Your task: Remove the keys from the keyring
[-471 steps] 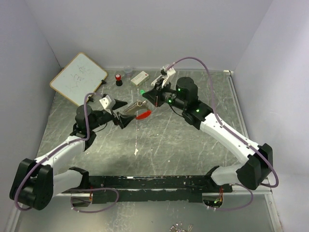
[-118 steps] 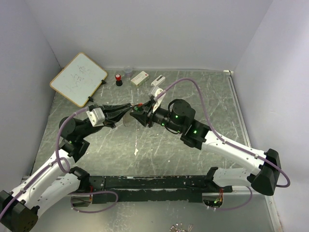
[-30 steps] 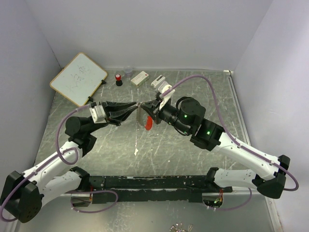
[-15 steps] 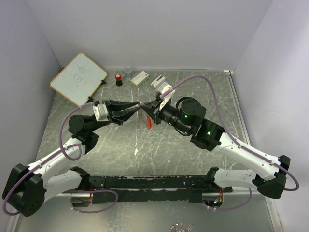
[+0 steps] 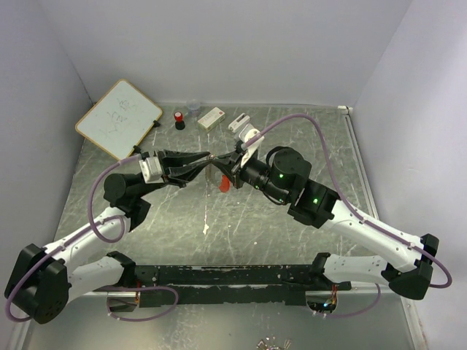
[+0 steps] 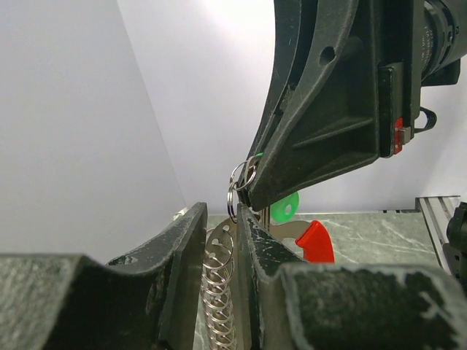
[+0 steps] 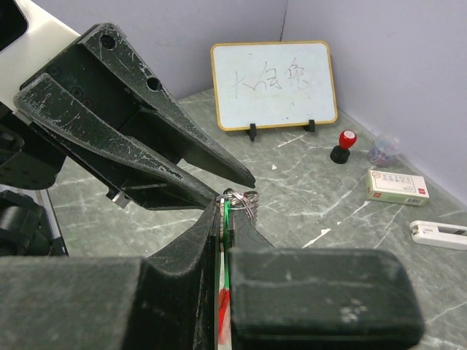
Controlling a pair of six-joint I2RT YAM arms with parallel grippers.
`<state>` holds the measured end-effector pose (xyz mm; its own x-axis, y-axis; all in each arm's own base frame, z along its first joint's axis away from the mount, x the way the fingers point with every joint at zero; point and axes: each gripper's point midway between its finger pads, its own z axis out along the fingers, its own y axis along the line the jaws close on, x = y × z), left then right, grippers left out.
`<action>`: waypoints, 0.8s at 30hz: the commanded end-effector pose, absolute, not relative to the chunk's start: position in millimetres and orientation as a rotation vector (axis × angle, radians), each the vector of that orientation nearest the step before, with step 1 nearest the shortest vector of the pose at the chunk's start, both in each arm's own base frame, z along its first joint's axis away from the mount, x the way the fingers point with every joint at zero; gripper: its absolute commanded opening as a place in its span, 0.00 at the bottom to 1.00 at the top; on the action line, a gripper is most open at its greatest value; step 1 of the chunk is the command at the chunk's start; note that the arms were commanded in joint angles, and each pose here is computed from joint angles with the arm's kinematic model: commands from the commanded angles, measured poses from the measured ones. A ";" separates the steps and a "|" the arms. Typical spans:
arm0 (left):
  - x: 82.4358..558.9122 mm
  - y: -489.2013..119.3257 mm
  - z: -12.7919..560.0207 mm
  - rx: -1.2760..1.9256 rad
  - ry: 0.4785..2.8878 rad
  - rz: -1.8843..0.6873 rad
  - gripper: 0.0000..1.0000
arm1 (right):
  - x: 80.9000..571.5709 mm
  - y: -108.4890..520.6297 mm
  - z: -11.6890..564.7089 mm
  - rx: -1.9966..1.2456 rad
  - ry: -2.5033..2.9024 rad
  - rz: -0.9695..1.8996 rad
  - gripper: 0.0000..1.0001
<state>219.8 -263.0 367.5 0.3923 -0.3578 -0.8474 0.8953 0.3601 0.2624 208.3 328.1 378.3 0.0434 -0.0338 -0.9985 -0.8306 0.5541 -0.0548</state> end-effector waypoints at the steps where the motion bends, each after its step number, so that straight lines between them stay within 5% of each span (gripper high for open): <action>1: 215.4 -260.0 391.5 0.808 0.698 -0.917 0.33 | 202.5 328.0 403.4 -0.771 1.343 0.765 0.00; 16: 214.9 -267.4 395.3 0.838 0.670 -0.952 0.24 | 200.3 334.3 397.9 -0.791 1.351 0.782 0.00; 21: 215.0 -267.4 396.2 0.823 0.663 -0.958 0.07 | 200.5 335.5 396.1 -0.793 1.352 0.784 0.00; 24: 214.7 -265.8 400.0 0.799 0.648 -0.957 0.07 | 200.5 336.1 395.7 -0.794 1.355 0.786 0.00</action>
<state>222.4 -269.1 375.8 0.3816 -0.4000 -0.8333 0.9078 0.3318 0.2565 204.6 332.1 378.9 0.0367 -0.0227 -0.9991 -0.8426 0.5367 -0.0432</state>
